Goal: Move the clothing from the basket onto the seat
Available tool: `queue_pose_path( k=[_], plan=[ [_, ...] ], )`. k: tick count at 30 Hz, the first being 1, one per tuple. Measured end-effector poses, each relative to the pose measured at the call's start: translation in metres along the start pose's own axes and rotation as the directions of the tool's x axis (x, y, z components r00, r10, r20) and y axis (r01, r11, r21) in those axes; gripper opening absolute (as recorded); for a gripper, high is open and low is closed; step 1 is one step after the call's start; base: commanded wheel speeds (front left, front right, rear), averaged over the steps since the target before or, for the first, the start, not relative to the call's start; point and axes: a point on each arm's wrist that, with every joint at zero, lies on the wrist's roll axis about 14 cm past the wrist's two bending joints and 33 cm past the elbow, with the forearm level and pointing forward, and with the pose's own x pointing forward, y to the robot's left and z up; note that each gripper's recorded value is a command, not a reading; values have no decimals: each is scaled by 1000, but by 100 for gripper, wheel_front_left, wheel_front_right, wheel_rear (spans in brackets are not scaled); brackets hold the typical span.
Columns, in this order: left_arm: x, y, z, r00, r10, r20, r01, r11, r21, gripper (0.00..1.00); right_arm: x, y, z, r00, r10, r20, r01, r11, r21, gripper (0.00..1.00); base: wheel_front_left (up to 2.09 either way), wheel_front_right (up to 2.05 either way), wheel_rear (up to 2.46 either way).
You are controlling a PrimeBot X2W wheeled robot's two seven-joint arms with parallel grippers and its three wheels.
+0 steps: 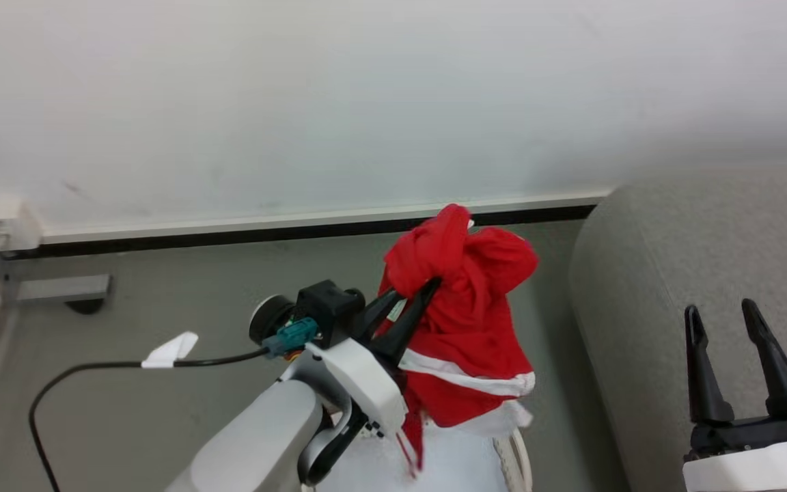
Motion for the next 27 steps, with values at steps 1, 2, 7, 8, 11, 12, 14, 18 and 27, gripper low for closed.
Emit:
queue_pose_path(
  k=[1, 2, 7, 8, 11, 12, 14, 18, 27],
  plan=[
    [-2, 0, 9, 1000, 4, 19, -4, 1000, 8, 0, 1, 5, -1, 1000, 14, -1, -14, 1000, 9, 100, 0, 0, 0],
    [-3, 1, 17, 999, 10, 35, -11, 1000, 17, 0, 1, 10, -2, 1000, 28, -2, -28, 999, 16, 100, 0, 0, 0],
    [-11, 0, 40, 997, 22, 68, -26, 999, 48, 0, 3, 35, -1, 995, 98, 3, -98, 994, 41, 100, 0, 0, 0],
    [-12, -1, 41, 997, 23, 68, -27, 999, 48, 0, 3, 38, -1, 994, 108, 3, -108, 993, 42, 100, 0, 0, 0],
    [-14, -2, 43, 997, 28, 67, -31, 999, 43, 0, 4, 45, -1, 991, 134, 4, -134, 990, 48, 100, 0, 0, 0],
    [-15, -1, 43, 997, 31, 67, -34, 999, 41, 0, 4, 49, -1, 988, 152, 2, -152, 987, 52, 100, 0, 0, 0],
    [-16, 0, 42, 997, 38, 62, -40, 998, 39, 0, 3, 62, -2, 981, 196, -2, -195, 979, 67, 100, 0, 0, 0],
    [-18, 4, 39, 997, 54, 55, -55, 998, 23, 0, 4, 94, -5, 950, 312, -11, -310, 947, 80, 100, 0, 0, 0],
    [-22, 6, 26, 997, 68, 24, -68, 998, 12, 0, 0, 171, -38, 795, 592, -134, -578, 806, 127, 100, 0, 0, 0]
  ],
)
